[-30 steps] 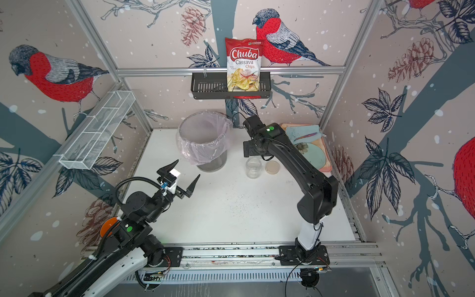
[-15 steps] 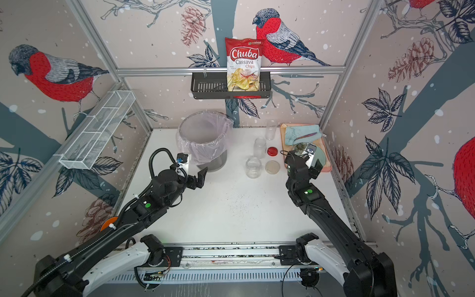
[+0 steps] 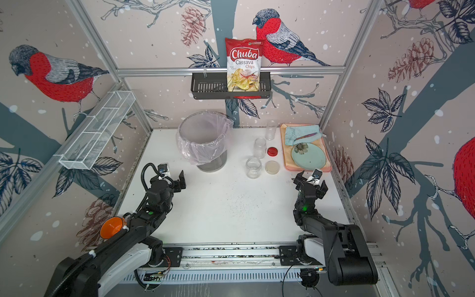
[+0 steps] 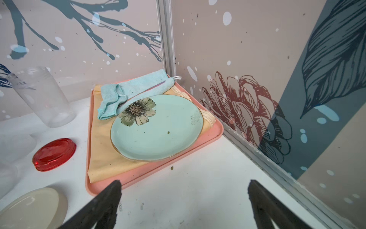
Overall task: Empty moldy mung beans from jars
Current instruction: Reset both arms
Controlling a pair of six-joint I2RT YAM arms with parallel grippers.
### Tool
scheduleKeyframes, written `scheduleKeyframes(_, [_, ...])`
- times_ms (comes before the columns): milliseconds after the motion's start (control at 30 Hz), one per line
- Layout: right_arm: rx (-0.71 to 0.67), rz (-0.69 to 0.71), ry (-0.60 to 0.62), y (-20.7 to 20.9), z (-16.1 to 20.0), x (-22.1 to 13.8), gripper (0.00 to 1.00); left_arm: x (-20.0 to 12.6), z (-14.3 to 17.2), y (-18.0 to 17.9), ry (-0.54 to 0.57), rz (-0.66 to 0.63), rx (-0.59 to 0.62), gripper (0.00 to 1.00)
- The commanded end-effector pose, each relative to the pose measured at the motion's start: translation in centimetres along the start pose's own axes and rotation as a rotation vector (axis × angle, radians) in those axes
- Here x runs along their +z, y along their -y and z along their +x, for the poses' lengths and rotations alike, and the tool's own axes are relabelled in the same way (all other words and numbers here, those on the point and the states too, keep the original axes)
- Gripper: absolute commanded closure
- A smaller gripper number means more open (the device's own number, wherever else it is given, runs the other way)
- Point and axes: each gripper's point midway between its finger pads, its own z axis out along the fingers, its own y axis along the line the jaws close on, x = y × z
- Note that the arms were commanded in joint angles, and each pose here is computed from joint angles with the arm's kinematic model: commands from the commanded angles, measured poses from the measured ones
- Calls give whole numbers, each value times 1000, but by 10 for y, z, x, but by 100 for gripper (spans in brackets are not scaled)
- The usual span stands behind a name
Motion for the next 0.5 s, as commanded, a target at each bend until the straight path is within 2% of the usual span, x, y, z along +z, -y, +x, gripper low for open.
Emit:
scheduleKeyframes(0, [151, -59, 190, -3, -35, -7, 1, 7, -47, -19, 214, -43, -78, 4])
scheduleKeyframes(67, [119, -114, 211, -14, -35, -7, 0, 18, -49, -21, 204, -61, -17, 4])
scheduleKeyframes(133, [47, -203, 142, -38, -20, 6, 0, 29, -50, -15, 207, -49, 50, 4])
scheduleKeyframes(200, [17, -165, 133, -44, -19, 21, 0, 36, -48, -9, 221, -20, 62, 4])
scheduleKeyframes(267, [2, -148, 10, -48, -5, 37, 0, 42, -43, -9, 229, -15, 34, 3])
scheduleKeyframes(333, [15, -163, 58, -46, -11, 32, 0, 53, -29, -10, 161, -15, 17, 3])
scheduleKeyframes(467, [6, -154, 39, -47, -9, 34, 0, 51, -6, -24, 184, -23, -43, 3])
